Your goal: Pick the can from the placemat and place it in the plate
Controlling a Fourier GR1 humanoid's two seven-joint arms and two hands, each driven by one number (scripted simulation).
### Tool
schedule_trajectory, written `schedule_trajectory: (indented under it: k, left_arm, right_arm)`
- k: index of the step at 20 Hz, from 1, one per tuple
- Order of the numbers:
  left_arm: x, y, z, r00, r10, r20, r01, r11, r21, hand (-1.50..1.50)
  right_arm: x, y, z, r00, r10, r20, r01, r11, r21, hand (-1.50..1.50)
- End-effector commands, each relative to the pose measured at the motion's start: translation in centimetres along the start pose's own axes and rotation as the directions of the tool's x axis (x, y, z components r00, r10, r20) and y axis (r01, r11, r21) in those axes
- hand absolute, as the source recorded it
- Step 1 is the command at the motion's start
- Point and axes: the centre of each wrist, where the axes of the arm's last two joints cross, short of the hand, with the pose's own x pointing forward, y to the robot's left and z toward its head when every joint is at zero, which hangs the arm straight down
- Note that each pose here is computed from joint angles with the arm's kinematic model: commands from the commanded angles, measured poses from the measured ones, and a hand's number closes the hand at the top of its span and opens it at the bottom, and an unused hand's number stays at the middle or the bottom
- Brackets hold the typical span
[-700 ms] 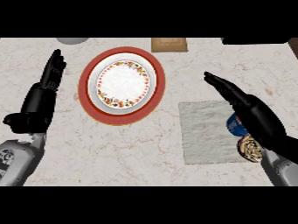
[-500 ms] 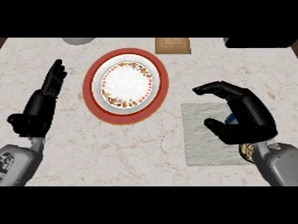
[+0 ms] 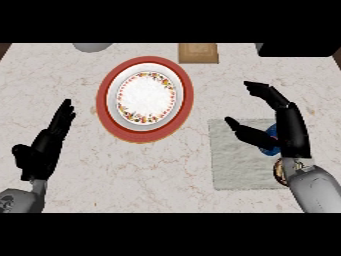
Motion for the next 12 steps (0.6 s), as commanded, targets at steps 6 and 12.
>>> schedule_trajectory:
  k: [6, 12]
  left_arm:
    - [-1.7, -0.6, 0.2, 0.999, 0.023, -0.023, -0.023, 1.0, 0.002, 0.0]
    - [-0.3, 1.0, 1.2, 0.999, 0.021, -0.034, -0.021, 1.0, 0.011, 0.0]
  right_arm:
    - [-0.1, -0.4, 6.1, 0.984, 0.174, 0.029, -0.167, 0.973, -0.157, -1.5]
    - [3.8, -3.9, 6.2, 0.914, 0.391, -0.105, -0.402, 0.909, -0.112, -1.5]
